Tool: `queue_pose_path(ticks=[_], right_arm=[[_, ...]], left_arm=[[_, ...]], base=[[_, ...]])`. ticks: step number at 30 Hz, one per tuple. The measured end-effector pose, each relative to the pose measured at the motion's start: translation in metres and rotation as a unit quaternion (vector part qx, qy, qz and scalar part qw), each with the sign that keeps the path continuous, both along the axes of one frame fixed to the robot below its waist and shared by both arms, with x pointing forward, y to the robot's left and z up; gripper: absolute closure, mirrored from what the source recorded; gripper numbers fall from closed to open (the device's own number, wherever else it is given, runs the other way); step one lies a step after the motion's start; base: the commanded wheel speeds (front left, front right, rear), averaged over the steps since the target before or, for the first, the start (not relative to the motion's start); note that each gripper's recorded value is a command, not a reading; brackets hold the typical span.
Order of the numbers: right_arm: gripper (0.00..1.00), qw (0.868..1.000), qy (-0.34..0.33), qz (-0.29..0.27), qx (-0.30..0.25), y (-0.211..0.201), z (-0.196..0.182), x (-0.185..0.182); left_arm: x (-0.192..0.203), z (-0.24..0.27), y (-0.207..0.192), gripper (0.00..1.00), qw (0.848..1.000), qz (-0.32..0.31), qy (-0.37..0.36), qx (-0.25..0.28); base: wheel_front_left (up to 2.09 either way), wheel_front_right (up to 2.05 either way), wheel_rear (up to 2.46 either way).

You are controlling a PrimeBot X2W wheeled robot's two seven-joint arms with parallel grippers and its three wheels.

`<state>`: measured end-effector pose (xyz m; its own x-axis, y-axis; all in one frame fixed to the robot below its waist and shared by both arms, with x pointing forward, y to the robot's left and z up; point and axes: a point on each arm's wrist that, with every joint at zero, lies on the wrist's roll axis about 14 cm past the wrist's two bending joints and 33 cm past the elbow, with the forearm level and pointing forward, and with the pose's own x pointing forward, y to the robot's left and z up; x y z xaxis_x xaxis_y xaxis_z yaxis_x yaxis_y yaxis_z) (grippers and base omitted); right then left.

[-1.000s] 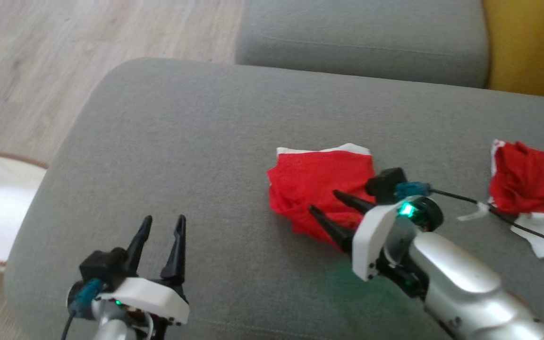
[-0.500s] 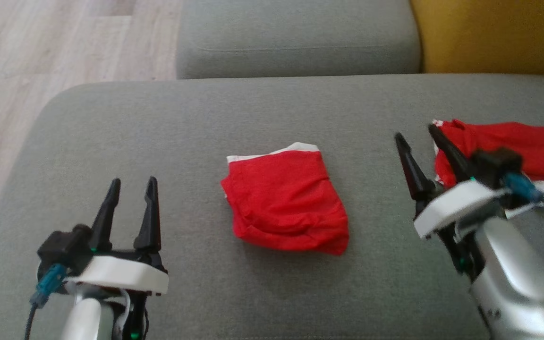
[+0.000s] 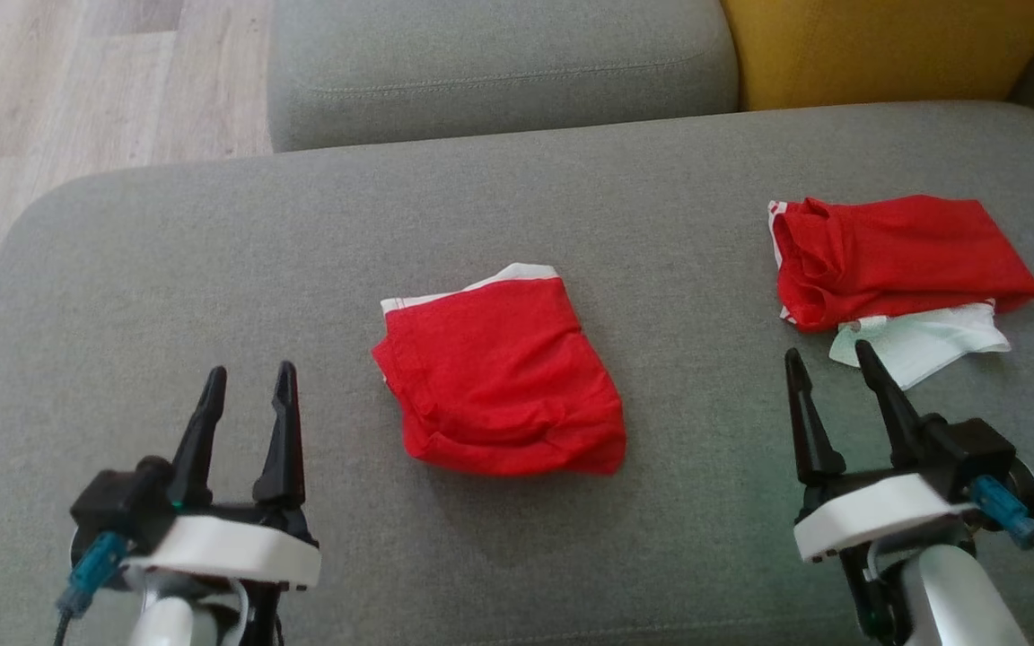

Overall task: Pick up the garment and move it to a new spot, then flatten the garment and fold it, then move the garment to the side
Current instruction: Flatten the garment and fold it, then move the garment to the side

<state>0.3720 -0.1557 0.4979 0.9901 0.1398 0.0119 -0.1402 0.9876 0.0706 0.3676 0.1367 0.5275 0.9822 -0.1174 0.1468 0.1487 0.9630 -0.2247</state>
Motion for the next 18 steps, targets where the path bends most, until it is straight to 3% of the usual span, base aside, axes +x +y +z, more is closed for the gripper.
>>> queue_pose_path(ticks=[8, 18], right_arm=[[0.00, 1.000, 0.012, 0.015, -0.001, 0.012, -0.002, 0.005], [0.00, 0.988, 0.126, 0.087, 0.009, 0.062, -0.040, 0.046]], left_arm=[[-0.005, -0.007, -0.002, 0.00, 1.000, -0.003, 0.010, 0.001], [0.003, -0.018, 0.011, 0.00, 0.999, 0.014, 0.028, 0.008]], base=[[0.00, 0.00, 0.00], [0.00, 0.00, 0.00]])
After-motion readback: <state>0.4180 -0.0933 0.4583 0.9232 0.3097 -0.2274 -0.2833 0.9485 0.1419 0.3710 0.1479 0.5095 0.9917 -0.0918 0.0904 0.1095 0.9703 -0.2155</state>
